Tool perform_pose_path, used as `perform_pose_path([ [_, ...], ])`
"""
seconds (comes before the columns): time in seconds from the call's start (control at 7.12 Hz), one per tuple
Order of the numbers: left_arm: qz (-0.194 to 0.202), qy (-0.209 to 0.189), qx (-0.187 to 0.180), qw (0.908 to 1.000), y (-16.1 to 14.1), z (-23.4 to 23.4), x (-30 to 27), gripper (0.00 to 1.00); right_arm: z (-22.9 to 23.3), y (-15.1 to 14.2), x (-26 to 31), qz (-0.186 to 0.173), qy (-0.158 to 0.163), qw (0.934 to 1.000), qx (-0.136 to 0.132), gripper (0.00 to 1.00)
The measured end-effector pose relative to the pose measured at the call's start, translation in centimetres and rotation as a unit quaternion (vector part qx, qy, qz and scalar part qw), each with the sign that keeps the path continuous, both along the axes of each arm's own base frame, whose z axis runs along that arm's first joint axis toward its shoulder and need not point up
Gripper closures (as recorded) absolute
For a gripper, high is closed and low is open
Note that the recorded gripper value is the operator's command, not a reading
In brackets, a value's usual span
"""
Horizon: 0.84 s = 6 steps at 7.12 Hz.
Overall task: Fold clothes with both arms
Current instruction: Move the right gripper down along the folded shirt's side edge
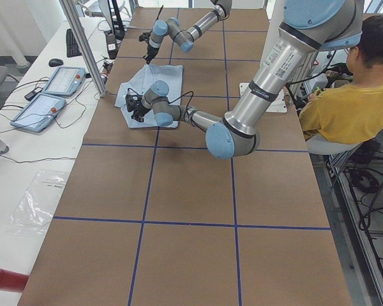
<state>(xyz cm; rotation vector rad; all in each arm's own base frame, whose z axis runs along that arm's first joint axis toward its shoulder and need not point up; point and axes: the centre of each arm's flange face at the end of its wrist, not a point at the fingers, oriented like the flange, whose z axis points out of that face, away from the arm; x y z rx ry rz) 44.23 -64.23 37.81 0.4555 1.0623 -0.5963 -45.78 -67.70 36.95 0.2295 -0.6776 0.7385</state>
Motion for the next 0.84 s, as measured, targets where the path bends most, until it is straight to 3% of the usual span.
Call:
perform_pose_path([
  [0.28,0.011,-0.006,0.024,0.9996,0.2,0.6,-0.3,0.44,-1.1,0.7,0.8,-0.003,-0.020,0.9998,0.009,0.00],
  [0.42,0.019,-0.013,0.043,0.9988,0.4,0.8,-0.6,0.43,-1.7,2.8,2.6,-0.013,-0.048,0.9986,0.014,0.00],
  [0.84,0.025,-0.013,0.062,0.9977,0.8,0.6,-1.0,0.42,0.7,14.1,6.7,-0.016,-0.114,0.9933,-0.010,0.00],
])
